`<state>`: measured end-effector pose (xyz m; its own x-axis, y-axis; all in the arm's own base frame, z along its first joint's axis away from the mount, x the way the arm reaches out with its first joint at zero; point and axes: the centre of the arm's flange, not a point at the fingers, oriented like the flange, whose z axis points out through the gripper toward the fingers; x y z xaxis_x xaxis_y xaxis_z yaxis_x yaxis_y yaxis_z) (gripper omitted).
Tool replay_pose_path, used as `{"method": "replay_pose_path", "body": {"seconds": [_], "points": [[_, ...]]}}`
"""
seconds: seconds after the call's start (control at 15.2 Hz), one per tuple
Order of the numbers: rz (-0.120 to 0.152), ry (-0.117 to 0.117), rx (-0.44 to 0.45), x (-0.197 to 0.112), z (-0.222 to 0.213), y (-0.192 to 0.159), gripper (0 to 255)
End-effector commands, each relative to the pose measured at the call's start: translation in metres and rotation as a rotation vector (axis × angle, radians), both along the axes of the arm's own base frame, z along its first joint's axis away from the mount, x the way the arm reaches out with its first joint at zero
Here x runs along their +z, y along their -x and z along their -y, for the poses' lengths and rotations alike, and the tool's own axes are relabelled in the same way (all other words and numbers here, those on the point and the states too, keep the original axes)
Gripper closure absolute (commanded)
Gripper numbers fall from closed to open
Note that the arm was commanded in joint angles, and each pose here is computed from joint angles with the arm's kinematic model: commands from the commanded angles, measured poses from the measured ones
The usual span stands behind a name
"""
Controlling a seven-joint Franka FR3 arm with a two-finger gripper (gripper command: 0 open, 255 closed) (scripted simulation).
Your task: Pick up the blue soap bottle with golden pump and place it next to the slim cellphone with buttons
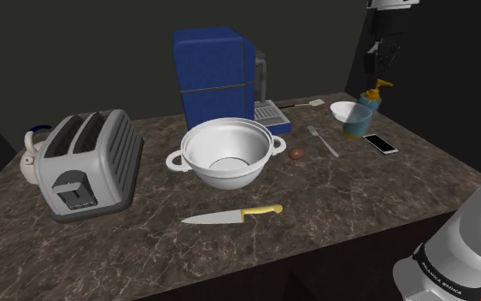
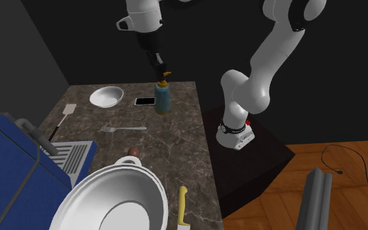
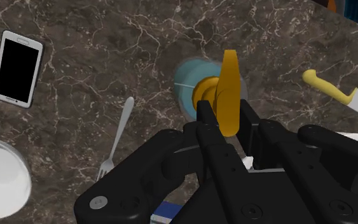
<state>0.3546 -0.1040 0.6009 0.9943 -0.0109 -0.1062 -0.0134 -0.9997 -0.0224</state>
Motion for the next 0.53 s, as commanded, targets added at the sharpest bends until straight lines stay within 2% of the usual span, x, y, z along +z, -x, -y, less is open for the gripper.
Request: {"method": "replay_pose_path", "body": {"seconds": [0.0, 0.46], "points": [[0.000, 0.000, 0.002, -0.006, 0.024, 0.000, 255], [0.000, 0.000, 0.002, -0.031, 0.113, -0.005, 255]]}}
